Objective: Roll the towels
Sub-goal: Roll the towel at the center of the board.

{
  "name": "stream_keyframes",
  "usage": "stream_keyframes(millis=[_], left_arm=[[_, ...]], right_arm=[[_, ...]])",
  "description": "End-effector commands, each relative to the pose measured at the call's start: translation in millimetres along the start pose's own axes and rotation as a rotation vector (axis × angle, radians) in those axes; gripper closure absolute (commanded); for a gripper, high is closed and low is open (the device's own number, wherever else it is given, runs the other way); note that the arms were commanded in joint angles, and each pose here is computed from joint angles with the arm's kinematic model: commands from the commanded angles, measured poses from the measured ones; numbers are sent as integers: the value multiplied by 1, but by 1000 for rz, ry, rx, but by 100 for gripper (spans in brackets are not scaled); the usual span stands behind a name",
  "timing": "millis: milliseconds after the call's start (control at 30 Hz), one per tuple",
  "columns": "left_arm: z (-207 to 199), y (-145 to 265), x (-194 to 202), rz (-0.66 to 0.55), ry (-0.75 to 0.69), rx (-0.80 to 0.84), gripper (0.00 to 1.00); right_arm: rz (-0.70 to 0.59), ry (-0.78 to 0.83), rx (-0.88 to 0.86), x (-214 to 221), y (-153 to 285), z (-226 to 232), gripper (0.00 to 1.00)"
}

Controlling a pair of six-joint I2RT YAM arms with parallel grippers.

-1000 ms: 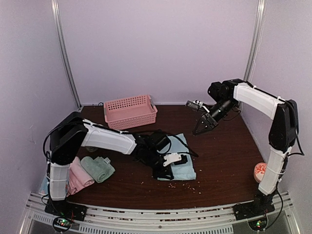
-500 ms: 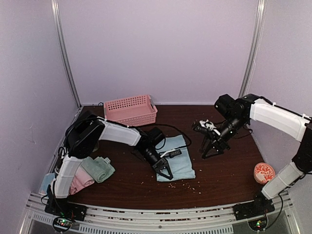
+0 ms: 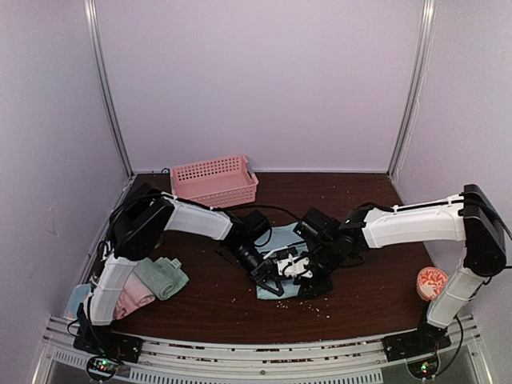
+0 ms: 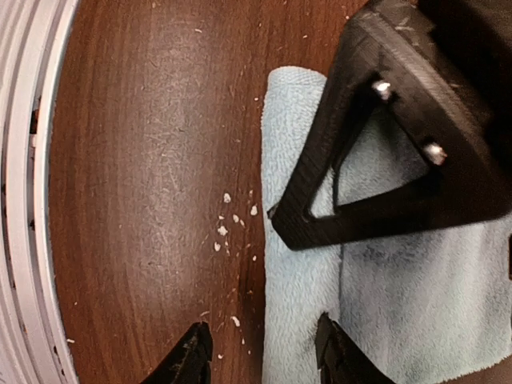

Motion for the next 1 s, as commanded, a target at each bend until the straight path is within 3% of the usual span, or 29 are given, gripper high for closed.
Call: stream_keyframes(millis=[0,100,367,433,567,800,967], left_arm=[[24,-7,14,45,87,-55,100],[25,-8,14,45,86,-56,100],[26,-2,14,45,66,-110,100],[21,4,11,40,13,-156,91],[1,32,-4,-49,-113,-340,74],[-31,99,-18,-255,-148,-665,70],[-64,115,-3,-395,-299,-705,69]], right_arm=[[49,3,90,-2,-18,-7,55],[75,-9,123,3,-25,-10,61],[105,-8,128,13,-34,-10,89],[114,-13,87,16,-36,-7,93],[65,-66,-127,11,-28,1,96],[49,-276,-608,13,-14,5,97],[41,-462,-761,20,-21,-28,97]])
Point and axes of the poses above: each gripper's point midway between its finger pads, its own y axis back along the fingers, its own z axis along the line the jaws close on, x = y × z, the point moved 7 cm from there along y, back along the fingers, and after that the axes turned 5 degrees about -y, right-handed, at the moved point
